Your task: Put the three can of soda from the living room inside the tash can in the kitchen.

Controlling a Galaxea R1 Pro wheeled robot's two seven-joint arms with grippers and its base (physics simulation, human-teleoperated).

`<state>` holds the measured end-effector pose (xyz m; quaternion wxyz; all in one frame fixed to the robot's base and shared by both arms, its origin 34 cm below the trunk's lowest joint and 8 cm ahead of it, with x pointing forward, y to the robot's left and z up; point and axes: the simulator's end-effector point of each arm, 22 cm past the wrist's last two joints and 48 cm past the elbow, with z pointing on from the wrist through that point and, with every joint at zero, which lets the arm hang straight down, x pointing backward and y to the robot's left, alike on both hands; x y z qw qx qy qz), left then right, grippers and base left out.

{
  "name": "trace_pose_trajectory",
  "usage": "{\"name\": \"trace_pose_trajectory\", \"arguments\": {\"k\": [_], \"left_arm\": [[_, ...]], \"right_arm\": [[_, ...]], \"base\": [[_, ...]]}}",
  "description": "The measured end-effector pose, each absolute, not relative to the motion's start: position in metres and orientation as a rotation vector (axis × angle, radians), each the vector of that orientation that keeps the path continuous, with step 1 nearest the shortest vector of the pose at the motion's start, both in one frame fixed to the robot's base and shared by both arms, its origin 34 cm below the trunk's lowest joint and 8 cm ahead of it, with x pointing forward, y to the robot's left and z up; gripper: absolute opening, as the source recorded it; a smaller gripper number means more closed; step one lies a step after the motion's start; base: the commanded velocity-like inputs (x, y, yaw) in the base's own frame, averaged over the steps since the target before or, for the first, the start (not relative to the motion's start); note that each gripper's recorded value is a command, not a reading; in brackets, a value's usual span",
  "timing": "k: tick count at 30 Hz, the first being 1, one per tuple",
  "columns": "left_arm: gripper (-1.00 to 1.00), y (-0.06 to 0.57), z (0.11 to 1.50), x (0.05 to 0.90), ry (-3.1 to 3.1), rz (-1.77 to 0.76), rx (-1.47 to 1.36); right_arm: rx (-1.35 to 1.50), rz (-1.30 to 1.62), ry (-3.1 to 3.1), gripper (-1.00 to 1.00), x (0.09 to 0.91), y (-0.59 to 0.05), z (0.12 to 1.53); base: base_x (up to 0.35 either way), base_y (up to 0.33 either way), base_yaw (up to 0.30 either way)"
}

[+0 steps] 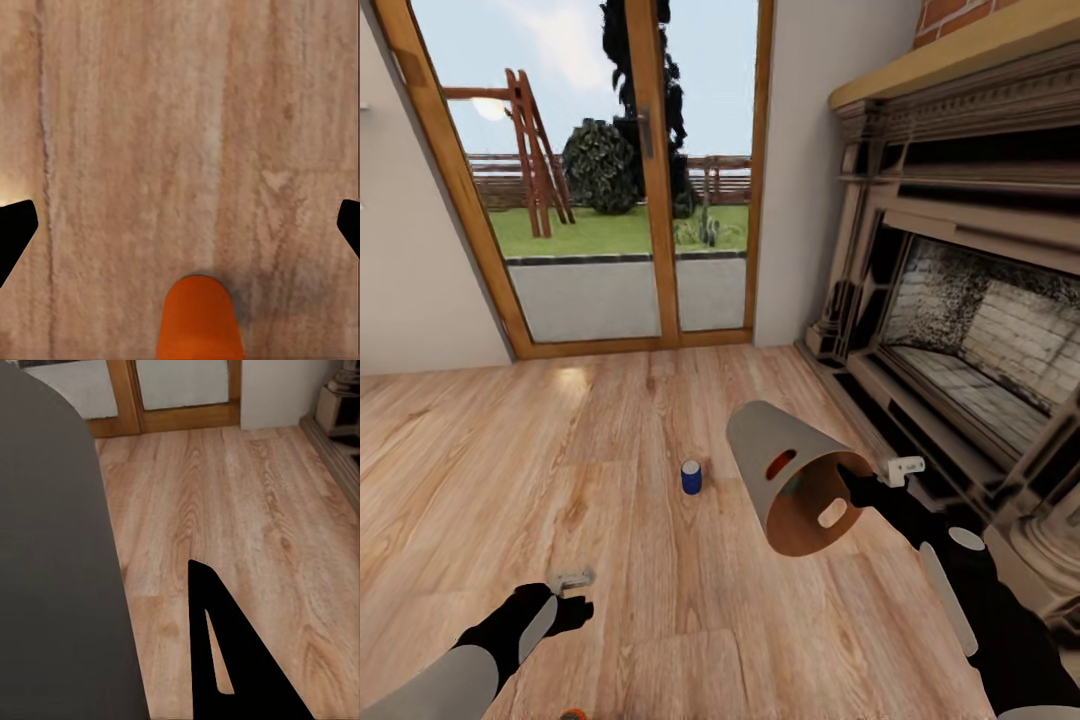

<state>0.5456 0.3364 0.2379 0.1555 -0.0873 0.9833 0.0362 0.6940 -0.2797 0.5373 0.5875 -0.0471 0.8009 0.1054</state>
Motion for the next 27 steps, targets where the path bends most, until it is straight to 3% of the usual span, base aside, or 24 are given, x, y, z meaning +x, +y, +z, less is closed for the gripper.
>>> {"name": "trace_pose_trajectory", "arguments": {"k": [27], "left_arm": [[1.0,0.32,0.184,0.513,2.936,0.116,-0.198]], "right_arm": [[-0.113,0.243,1.917,-1.0,0.701,-0.278,0.494]], "base": [[0.0,0.0,0.0]]}}
